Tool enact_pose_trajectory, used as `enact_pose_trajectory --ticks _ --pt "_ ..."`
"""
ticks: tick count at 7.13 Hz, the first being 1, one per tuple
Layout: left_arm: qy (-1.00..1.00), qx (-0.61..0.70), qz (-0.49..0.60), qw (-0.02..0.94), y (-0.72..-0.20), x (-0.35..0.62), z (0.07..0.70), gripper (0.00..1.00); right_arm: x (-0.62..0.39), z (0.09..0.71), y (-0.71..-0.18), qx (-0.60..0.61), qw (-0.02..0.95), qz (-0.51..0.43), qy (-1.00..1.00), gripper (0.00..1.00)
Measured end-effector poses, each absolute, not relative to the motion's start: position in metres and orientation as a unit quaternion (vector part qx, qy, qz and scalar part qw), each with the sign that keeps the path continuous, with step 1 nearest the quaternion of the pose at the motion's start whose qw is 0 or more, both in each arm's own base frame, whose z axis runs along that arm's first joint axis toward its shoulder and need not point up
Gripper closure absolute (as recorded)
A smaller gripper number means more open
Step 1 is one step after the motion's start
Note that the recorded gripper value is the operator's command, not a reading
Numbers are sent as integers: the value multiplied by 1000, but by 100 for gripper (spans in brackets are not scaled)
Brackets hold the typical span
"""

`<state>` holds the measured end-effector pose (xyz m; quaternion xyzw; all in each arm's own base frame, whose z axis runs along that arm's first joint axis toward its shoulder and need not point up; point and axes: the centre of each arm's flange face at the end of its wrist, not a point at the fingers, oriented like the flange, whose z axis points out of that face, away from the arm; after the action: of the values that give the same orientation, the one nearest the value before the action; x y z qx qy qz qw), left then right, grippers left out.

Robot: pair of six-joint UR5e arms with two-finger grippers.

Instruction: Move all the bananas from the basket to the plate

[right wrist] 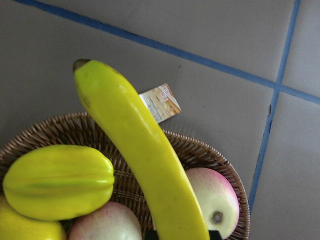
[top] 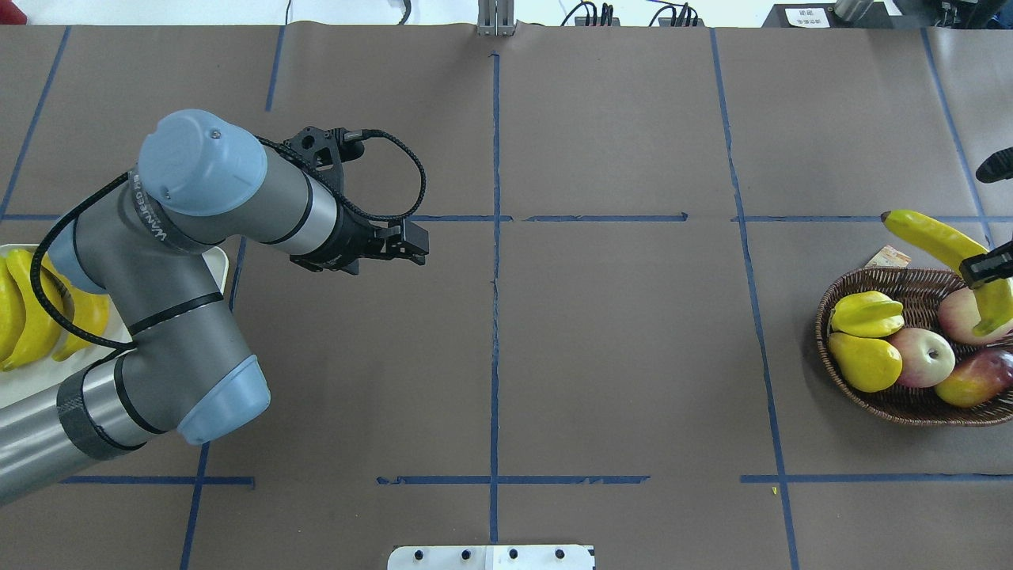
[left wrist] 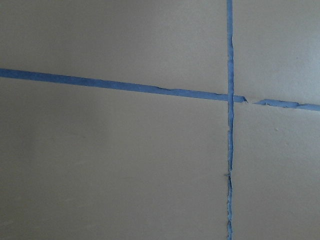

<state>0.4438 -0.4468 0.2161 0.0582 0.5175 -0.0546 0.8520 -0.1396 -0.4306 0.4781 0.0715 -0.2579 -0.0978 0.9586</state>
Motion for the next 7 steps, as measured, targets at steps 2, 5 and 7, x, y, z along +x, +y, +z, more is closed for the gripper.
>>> enact_pose_trajectory --ticks 2,5,7 --pt "522 54 -61 849 -446 443 211 2 -160 432 -452 94 950 -65 -291 95" --pt "572 22 -130 809 -438 433 184 2 -229 356 -462 105 934 -19 -341 95" --pt "597 3 -172 784 -440 427 169 2 -280 309 -458 116 923 -12 -367 96"
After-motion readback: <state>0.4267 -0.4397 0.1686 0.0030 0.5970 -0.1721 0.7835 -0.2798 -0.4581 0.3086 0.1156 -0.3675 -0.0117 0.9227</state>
